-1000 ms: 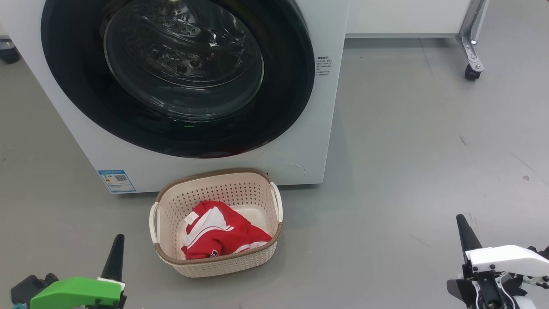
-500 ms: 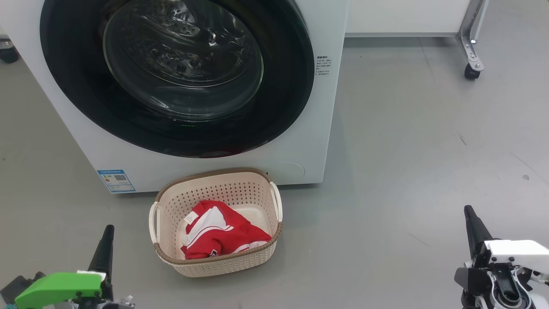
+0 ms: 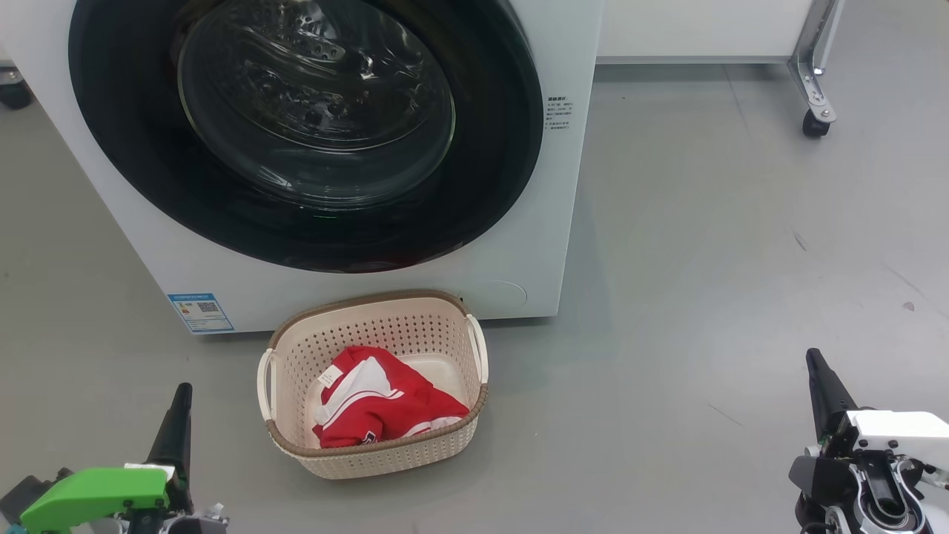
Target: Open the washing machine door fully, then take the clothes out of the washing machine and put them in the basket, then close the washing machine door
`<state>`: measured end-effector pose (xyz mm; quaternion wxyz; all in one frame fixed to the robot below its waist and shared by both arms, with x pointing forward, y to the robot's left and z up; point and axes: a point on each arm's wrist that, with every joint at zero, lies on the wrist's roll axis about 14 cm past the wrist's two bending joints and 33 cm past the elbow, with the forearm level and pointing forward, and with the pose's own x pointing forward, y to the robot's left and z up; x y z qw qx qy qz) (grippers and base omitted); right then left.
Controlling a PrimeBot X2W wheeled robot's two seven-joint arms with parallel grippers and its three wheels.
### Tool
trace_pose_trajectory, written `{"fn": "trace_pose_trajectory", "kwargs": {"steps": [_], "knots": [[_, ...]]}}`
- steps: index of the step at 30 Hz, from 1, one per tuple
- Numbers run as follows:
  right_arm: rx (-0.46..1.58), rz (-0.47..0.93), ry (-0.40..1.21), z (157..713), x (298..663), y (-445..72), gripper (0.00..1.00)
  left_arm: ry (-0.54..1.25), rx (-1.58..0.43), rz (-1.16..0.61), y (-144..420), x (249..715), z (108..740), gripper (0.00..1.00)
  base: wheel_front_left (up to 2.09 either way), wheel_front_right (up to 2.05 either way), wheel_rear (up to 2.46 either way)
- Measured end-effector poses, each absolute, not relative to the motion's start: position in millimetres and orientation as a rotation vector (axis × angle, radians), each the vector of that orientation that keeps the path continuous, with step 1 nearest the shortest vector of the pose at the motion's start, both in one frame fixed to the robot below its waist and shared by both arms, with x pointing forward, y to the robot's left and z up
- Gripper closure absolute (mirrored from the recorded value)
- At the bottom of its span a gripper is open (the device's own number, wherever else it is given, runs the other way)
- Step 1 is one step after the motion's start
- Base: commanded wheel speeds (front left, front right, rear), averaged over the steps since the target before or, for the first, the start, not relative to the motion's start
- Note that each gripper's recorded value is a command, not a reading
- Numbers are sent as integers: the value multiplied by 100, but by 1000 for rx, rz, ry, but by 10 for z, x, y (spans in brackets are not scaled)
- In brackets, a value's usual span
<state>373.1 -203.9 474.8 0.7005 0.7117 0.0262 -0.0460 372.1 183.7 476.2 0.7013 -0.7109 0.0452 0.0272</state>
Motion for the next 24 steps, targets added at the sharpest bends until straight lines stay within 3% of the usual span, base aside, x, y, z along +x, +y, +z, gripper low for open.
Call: {"fn": "trace_pose_trajectory", "kwargs": {"steps": [24], "knots": [[1585,-101,57,4754,3735,-2040,100,106,-1583,60,1836,3716,4740,100,0,0,0]]}}
